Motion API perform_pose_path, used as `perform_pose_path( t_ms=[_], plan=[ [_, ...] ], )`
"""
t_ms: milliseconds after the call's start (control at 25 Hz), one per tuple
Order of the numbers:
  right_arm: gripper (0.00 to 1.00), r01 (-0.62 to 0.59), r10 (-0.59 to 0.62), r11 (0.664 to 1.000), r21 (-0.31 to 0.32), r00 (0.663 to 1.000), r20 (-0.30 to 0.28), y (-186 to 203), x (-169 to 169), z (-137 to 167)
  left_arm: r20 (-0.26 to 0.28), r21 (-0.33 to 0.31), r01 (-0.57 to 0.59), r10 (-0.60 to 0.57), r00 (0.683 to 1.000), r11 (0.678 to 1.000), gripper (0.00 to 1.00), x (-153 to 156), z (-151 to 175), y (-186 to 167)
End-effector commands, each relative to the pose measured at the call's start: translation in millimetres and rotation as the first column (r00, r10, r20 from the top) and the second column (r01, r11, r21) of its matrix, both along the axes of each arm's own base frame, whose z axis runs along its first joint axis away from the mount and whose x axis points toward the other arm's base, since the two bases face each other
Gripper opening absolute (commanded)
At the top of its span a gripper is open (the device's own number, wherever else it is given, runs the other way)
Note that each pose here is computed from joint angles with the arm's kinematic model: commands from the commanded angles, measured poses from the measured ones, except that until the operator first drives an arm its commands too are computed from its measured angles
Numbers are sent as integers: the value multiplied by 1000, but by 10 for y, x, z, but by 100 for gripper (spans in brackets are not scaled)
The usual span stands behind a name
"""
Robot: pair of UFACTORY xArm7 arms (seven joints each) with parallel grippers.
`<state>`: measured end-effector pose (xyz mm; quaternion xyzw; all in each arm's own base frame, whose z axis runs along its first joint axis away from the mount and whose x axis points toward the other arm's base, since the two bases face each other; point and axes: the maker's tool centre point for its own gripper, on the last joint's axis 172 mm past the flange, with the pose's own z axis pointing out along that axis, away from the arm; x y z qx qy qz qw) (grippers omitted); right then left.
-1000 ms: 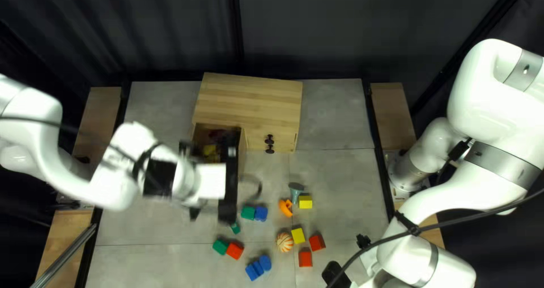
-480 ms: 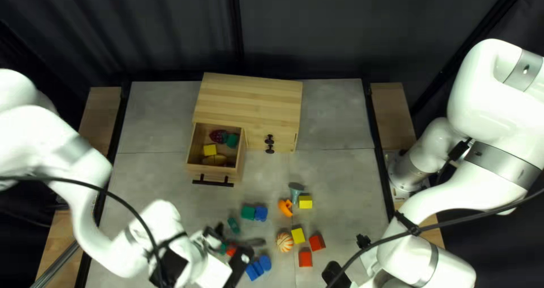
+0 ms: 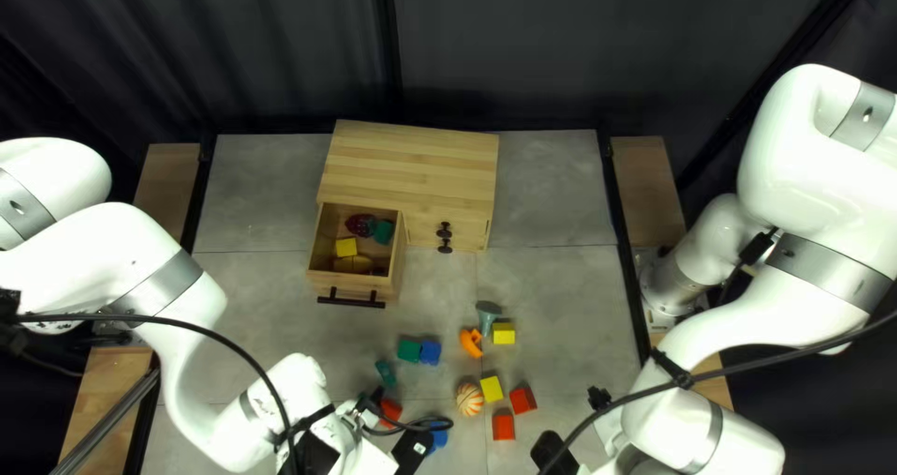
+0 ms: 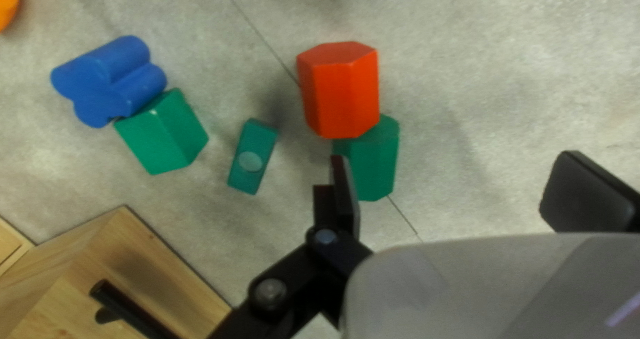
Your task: Open drawers and place objects into drawer and close
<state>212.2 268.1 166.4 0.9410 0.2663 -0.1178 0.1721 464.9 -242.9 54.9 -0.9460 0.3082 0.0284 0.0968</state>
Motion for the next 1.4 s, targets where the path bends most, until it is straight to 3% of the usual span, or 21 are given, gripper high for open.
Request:
perform_pose_path(
  t_ms=[40, 400, 760, 880, 920, 1000, 1080, 1400],
  plan=[
    [100, 0, 0, 1000, 0, 1000, 0, 0, 0, 0, 2, -6, -16, 16, 1000, 1000, 92, -21, -84, 117],
    [100, 0, 0, 1000, 0, 1000, 0, 0, 0, 0, 8, -27, -34, 34, 999, 999, 75, -51, -225, 194],
    [100, 0, 0, 1000, 0, 1000, 0, 0, 0, 0, 10, -43, -43, 44, 999, 998, 71, -121, -357, 219],
    [100, 0, 0, 1000, 0, 1000, 0, 0, 0, 0, 8, -46, -45, 45, 999, 998, 53, -127, -385, 212],
    [100, 0, 0, 1000, 0, 1000, 0, 0, 0, 0, 8, -47, -45, 45, 999, 998, 28, -128, -386, 213],
    [100, 0, 0, 1000, 0, 1000, 0, 0, 0, 0, 7, -47, -47, 48, 999, 998, 6, -132, -391, 222],
    [100, 0, 0, 1000, 0, 1000, 0, 0, 0, 0, 5, -48, -50, 51, 999, 998, 0, -147, -410, 226],
    [100, 0, 0, 1000, 0, 1000, 0, 0, 0, 0, 7, -29, -53, 53, 999, 998, 0, -139, -103, 202]
  ],
)
